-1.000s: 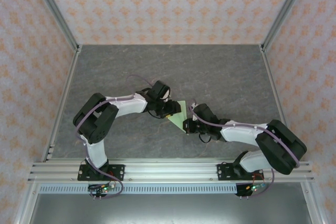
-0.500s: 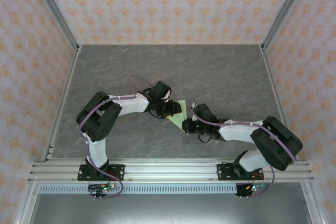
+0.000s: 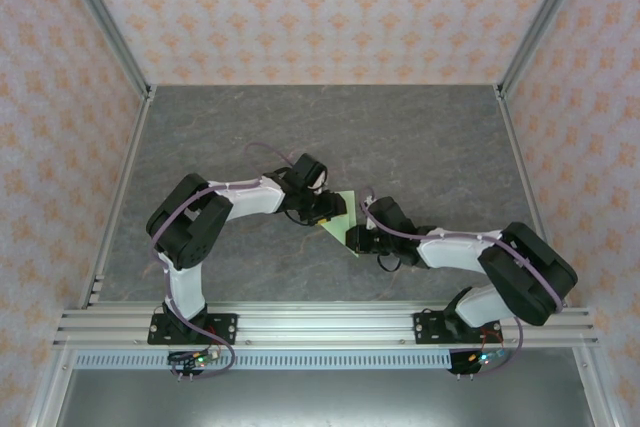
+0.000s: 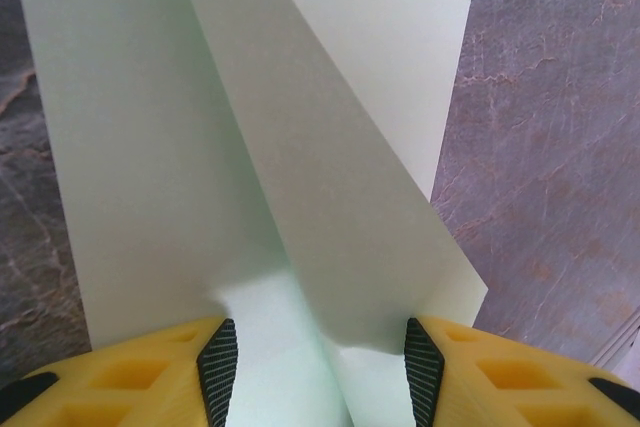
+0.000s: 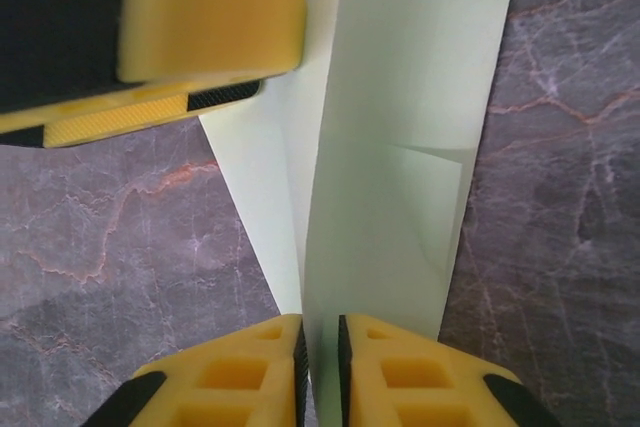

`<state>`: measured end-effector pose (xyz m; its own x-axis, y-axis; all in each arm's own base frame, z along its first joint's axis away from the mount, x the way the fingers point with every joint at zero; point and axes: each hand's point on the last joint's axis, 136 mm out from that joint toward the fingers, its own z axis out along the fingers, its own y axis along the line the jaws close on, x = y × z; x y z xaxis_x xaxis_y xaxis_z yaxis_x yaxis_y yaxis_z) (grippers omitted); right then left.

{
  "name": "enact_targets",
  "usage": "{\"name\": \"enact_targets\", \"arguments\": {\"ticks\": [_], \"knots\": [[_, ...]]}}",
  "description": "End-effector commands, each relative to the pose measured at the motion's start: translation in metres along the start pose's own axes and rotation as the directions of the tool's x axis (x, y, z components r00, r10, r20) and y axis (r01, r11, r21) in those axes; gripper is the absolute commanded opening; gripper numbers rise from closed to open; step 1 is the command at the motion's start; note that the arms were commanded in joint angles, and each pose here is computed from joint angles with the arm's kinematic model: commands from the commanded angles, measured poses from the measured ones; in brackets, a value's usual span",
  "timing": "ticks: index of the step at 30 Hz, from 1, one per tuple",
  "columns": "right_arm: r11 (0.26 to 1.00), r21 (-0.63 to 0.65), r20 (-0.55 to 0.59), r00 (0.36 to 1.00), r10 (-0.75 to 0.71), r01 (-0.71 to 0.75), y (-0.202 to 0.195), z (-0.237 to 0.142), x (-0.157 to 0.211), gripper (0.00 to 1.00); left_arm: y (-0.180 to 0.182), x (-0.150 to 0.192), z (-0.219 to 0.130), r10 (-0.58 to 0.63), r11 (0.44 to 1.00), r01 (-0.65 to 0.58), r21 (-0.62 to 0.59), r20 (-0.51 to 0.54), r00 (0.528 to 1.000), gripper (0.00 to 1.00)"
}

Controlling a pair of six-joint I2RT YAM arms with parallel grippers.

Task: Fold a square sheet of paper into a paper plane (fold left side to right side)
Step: Fourth fold the wing at the center of the table.

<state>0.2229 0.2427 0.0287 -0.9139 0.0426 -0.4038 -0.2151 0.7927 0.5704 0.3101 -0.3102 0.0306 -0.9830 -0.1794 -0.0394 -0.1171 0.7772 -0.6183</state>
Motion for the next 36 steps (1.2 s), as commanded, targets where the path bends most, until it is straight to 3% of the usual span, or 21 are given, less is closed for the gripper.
{"name": "enact_targets", "arguments": {"ticks": [1, 6, 18, 36], "knots": [[0.998, -0.055, 0.041, 0.999, 0.023, -0.020, 0.007, -0.014, -0.015, 0.23, 0.005, 0.000, 0.004, 0.004, 0.999, -0.004, -0.041, 0.002, 1.000, 0.51], [0.985, -0.157, 0.059, 0.995, 0.075, -0.065, 0.012, -0.032, -0.035, 0.32, 0.006, 0.000, 0.004, 0.005, 0.999, -0.005, -0.046, 0.001, 1.000, 0.51], [0.930, -0.288, 0.034, 0.969, 0.246, -0.227, 0.009, -0.022, -0.068, 0.29, 0.007, 0.000, 0.003, 0.003, 0.999, -0.003, -0.046, 0.006, 1.000, 0.51], [0.906, -0.297, -0.004, 0.949, 0.314, -0.301, 0.004, 0.000, -0.074, 0.23, 0.005, -0.001, 0.000, 0.003, 0.999, -0.003, -0.043, 0.012, 1.000, 0.51]]}}
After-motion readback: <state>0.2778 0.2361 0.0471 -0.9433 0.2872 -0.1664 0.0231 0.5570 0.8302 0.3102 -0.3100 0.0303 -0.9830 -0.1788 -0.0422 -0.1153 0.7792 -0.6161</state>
